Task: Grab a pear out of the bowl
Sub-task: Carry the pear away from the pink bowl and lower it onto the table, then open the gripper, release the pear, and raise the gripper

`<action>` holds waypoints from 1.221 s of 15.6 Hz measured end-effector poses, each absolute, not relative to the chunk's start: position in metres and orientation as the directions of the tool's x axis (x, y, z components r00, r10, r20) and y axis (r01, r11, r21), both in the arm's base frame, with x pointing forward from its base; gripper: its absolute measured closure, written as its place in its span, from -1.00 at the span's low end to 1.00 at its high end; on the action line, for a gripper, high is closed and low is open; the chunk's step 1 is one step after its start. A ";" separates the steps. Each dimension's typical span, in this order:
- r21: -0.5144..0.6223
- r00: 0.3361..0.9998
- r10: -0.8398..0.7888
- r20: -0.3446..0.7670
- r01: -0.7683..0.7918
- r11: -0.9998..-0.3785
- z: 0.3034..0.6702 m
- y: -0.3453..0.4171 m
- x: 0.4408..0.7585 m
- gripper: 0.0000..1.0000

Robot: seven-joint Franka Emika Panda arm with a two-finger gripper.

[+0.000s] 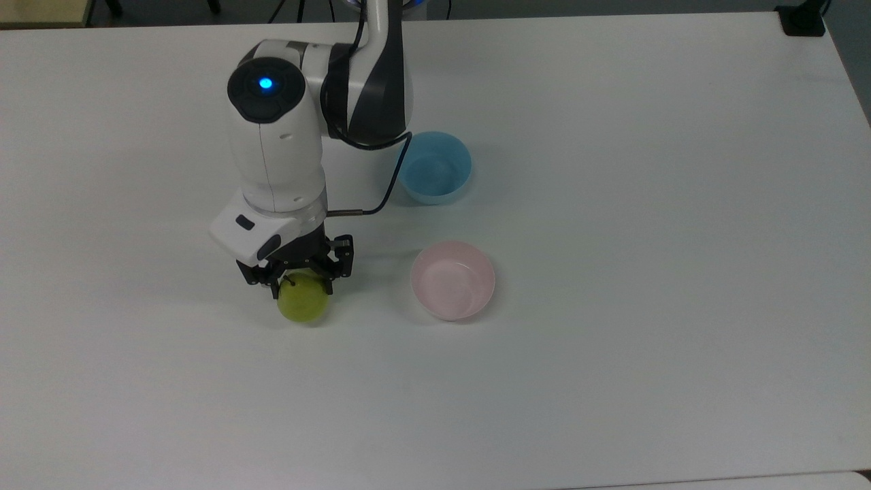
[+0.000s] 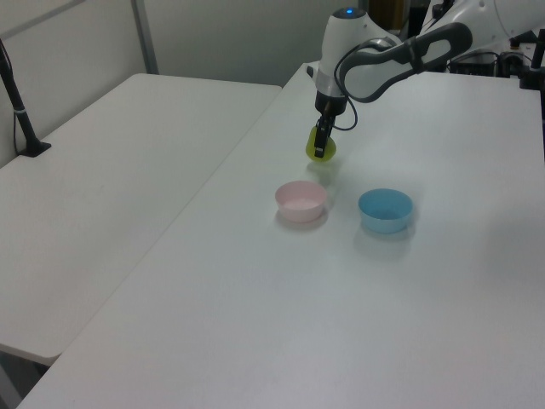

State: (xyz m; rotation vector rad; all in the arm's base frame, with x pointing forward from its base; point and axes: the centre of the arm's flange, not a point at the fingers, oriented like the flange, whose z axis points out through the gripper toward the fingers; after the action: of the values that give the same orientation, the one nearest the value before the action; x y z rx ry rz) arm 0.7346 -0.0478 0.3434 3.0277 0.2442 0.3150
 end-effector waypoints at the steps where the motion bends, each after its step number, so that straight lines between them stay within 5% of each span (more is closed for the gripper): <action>1: 0.111 0.965 0.173 0.196 0.154 -0.982 0.338 -0.048 0.736 -0.43; 3: 0.126 0.964 0.186 0.192 0.163 -0.978 0.331 -0.048 0.737 -0.44; 6: 0.132 0.962 0.190 0.195 0.166 -0.977 0.331 -0.048 0.737 -0.96; 7: 0.133 0.961 0.191 0.200 0.166 -0.977 0.334 -0.048 0.738 -1.00; 11: 0.140 0.953 0.191 0.235 0.161 -0.977 0.367 -0.047 0.737 -1.00; 19: 0.089 0.985 0.097 0.145 0.085 -0.992 0.497 -0.007 0.684 -1.00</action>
State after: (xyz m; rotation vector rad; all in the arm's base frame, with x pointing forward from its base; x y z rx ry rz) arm 0.6840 -0.0065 0.4972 3.0469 0.1400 0.2284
